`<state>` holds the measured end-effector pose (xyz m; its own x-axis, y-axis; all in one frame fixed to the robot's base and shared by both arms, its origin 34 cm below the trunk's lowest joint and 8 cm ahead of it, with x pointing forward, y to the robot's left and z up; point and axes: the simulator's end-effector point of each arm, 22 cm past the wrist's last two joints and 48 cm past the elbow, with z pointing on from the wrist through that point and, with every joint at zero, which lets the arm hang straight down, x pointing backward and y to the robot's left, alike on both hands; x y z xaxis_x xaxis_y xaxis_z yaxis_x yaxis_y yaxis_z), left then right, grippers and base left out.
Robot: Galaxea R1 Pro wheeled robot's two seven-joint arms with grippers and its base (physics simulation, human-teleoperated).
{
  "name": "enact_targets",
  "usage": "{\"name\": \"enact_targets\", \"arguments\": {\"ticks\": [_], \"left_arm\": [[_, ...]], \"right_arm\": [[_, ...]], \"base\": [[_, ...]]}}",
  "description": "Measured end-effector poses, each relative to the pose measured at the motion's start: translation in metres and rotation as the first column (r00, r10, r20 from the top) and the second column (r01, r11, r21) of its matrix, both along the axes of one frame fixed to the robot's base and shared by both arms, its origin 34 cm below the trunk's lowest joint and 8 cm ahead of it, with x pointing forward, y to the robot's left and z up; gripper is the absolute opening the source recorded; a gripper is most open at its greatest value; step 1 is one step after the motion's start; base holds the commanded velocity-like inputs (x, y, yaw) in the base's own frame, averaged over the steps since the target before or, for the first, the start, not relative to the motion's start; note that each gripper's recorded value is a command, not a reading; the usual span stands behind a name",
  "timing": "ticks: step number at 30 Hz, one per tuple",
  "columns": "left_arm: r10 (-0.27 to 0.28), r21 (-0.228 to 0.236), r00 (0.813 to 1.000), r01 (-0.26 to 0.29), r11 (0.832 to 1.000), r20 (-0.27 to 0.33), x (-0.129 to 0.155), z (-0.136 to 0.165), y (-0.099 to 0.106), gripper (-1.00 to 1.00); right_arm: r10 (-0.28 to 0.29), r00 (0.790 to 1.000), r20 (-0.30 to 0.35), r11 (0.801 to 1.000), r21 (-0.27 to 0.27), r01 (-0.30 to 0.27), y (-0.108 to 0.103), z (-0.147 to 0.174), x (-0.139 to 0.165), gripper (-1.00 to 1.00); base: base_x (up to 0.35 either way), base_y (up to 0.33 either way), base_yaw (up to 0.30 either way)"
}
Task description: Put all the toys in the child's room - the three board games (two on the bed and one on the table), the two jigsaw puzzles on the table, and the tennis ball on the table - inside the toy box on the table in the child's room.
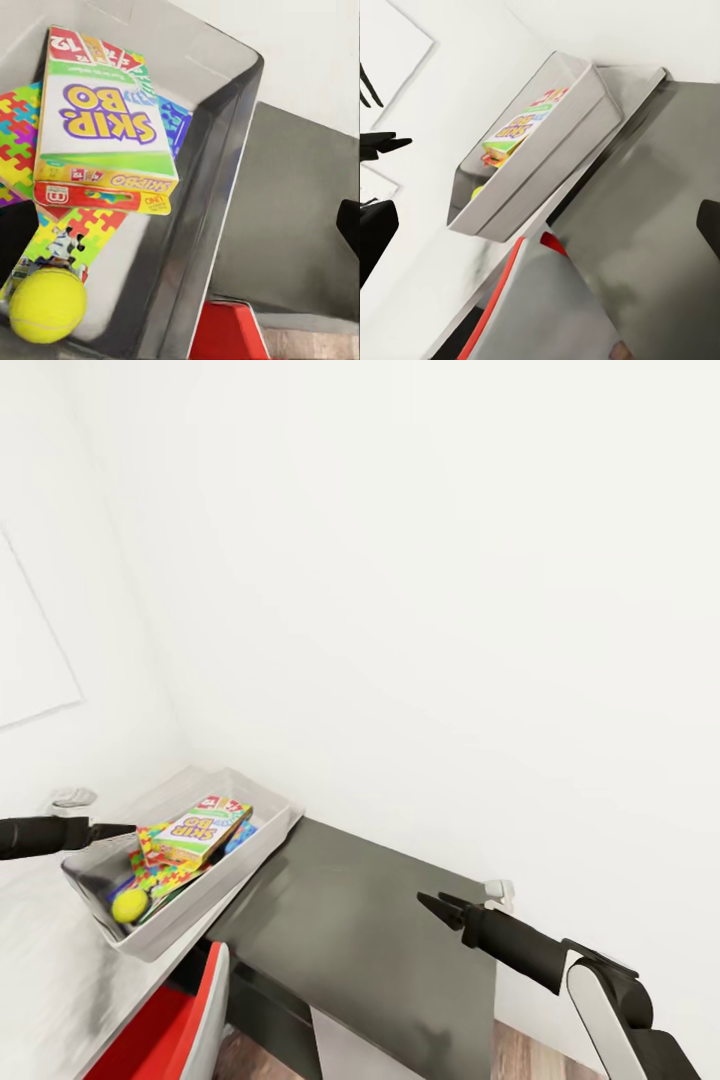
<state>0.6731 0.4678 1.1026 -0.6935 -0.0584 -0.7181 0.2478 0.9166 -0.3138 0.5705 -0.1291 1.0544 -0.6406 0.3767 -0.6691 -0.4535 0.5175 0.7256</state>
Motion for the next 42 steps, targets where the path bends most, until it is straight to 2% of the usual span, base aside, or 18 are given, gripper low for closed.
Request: {"name": "enact_targets", "arguments": {"ticks": [2, 4, 5, 7, 11, 14, 18, 23, 42], "left_arm": [[-0.018, -0.041, 1.000, 0.019, 0.999, 0.022, -0.004, 0.011, -0.002, 1.00], [-0.047, -0.112, 0.997, 0.054, 0.992, 0.061, -0.013, 0.028, -0.004, 1.00], [-0.055, -0.130, 0.996, 0.063, 0.990, 0.067, -0.016, 0.031, -0.005, 1.00], [-0.077, -0.192, 0.994, 0.090, 0.977, 0.074, -0.032, 0.032, -0.008, 1.00], [-0.090, -0.275, 0.992, 0.110, 0.955, 0.083, -0.061, 0.025, -0.007, 1.00], [-0.060, -0.275, 0.992, 0.088, 0.957, 0.107, -0.077, 0.014, 0.007, 1.00], [-0.032, -0.285, 0.993, 0.064, 0.956, 0.118, -0.091, 0.004, 0.016, 1.00], [-0.025, -0.315, 0.994, 0.059, 0.947, 0.110, -0.102, -0.013, 0.007, 1.00], [-0.017, -0.323, 0.990, 0.061, 0.944, 0.138, -0.107, -0.007, 0.004, 1.00]], "right_arm": [[0.003, 1.000, 0.008, 1.000, 0.006, -0.003, -0.001, 0.003, -0.001, 1.00], [0.007, 1.000, 0.023, 1.000, 0.023, -0.007, -0.003, 0.010, -0.001, 1.00], [0.007, 1.000, 0.028, 1.000, 0.028, -0.008, -0.004, 0.012, -0.001, 1.00], [0.007, 0.999, 0.044, 0.999, 0.045, -0.009, -0.008, 0.018, -0.002, 1.00], [0.008, 0.998, 0.060, 0.998, 0.059, -0.012, -0.011, 0.025, -0.003, 1.00], [0.009, 0.998, 0.068, 0.998, 0.064, -0.013, -0.012, 0.029, -0.003, 1.00], [0.009, 0.997, 0.076, 0.998, 0.067, -0.014, -0.011, 0.032, -0.004, 1.00], [0.007, 0.997, 0.079, 0.998, 0.069, -0.013, -0.012, 0.034, -0.004, 1.00], [0.002, 0.995, 0.097, 0.998, 0.070, -0.009, -0.013, 0.042, -0.005, 1.00]], "base": [[0.000, 0.000, -0.068], [0.000, 0.000, -0.073], [0.000, 0.000, -0.075], [0.000, 0.000, -0.075], [0.000, 0.000, -0.077], [0.000, 0.000, -0.096], [0.000, 0.000, -0.122], [0.000, 0.000, -0.144], [0.000, 0.000, -0.111]]}}
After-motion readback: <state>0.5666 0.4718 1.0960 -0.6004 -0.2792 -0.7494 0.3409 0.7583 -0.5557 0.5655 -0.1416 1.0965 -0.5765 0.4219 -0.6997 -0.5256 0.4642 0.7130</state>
